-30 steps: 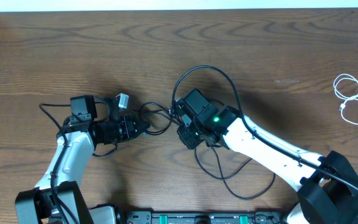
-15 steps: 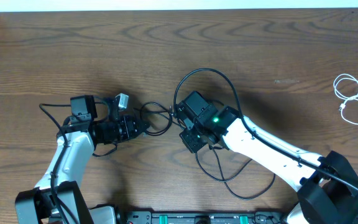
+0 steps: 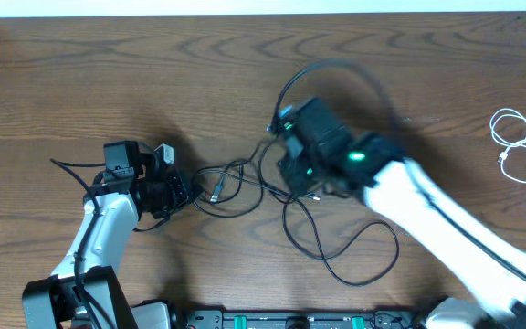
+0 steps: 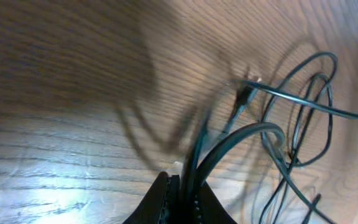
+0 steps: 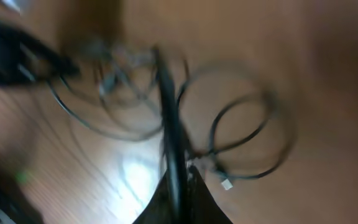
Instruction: Untangle cables
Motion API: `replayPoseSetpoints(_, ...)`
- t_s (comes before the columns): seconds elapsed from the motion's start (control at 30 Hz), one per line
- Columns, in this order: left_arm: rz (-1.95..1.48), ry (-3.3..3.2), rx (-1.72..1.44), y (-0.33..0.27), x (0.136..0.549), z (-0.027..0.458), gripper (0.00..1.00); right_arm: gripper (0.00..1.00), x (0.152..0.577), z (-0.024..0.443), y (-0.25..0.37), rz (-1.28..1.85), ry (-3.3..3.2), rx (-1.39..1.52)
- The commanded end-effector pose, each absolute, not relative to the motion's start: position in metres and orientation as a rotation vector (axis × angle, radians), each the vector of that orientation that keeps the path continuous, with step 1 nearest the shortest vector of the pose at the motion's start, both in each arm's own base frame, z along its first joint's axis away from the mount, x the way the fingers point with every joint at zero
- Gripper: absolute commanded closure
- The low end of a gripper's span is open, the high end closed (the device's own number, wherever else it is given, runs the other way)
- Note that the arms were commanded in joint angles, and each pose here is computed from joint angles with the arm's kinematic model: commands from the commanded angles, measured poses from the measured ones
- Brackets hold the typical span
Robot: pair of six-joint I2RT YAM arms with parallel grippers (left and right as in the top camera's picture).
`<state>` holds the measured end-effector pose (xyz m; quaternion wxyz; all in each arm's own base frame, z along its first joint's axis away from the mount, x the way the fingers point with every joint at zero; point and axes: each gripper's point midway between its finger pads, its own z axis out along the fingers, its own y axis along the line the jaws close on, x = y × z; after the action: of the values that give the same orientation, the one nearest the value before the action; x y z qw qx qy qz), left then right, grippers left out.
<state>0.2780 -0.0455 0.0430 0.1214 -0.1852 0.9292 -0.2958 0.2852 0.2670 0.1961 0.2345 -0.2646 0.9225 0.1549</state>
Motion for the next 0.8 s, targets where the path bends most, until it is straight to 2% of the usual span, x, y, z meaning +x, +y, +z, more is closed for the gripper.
replayPoseSetpoints(0.0,-0.816,2.734,-0.593,-0.040,0.275,0.036,0.91,0.99,0.295,0.305,0.226,0.333,2.259,-0.532)
replayPoseSetpoints(0.13,-0.805,2.738,-0.597,-0.038,0.274,0.035,0.91,0.99,0.288,0.392,0.163,0.214,2.011,-0.258)
replayPoseSetpoints(0.17,-0.777,2.744,-0.630,-0.035,0.273,0.033,0.91,0.99,0.281,0.424,0.136,0.175,1.903,-0.150)
replayPoseSetpoints(0.27,-0.729,2.756,-0.677,-0.030,0.272,0.029,0.91,0.99,0.259,0.477,0.080,0.114,1.707,0.070)
replayPoseSetpoints(0.37,-0.708,2.761,-0.699,-0.027,0.270,0.028,0.91,0.99,0.227,0.516,0.028,0.086,1.542,0.253)
replayPoseSetpoints(0.5,-0.658,2.768,-0.749,-0.022,0.269,0.025,0.91,0.99,0.192,0.536,-0.006,0.110,1.440,0.319)
replayPoseSetpoints(0.53,-0.659,2.768,-0.749,-0.022,0.269,0.025,0.87,0.99,0.186,0.537,-0.012,0.119,1.430,0.326)
replayPoseSetpoints(0.6,-0.660,2.769,-0.749,-0.022,0.269,0.025,0.70,0.99,0.178,0.536,-0.018,0.120,1.427,0.329)
replayPoseSetpoints(0.7,-0.659,2.769,-0.749,-0.022,0.269,0.025,0.53,0.99,0.175,0.529,-0.026,0.075,1.448,0.338)
replayPoseSetpoints(0.73,-0.659,2.769,-0.749,-0.022,0.269,0.025,0.32,0.99,0.175,0.526,-0.030,0.048,1.454,0.353)
replayPoseSetpoints(0.77,-0.659,2.769,-0.749,-0.022,0.269,0.025,0.23,0.99,0.174,0.524,-0.034,0.016,1.460,0.374)
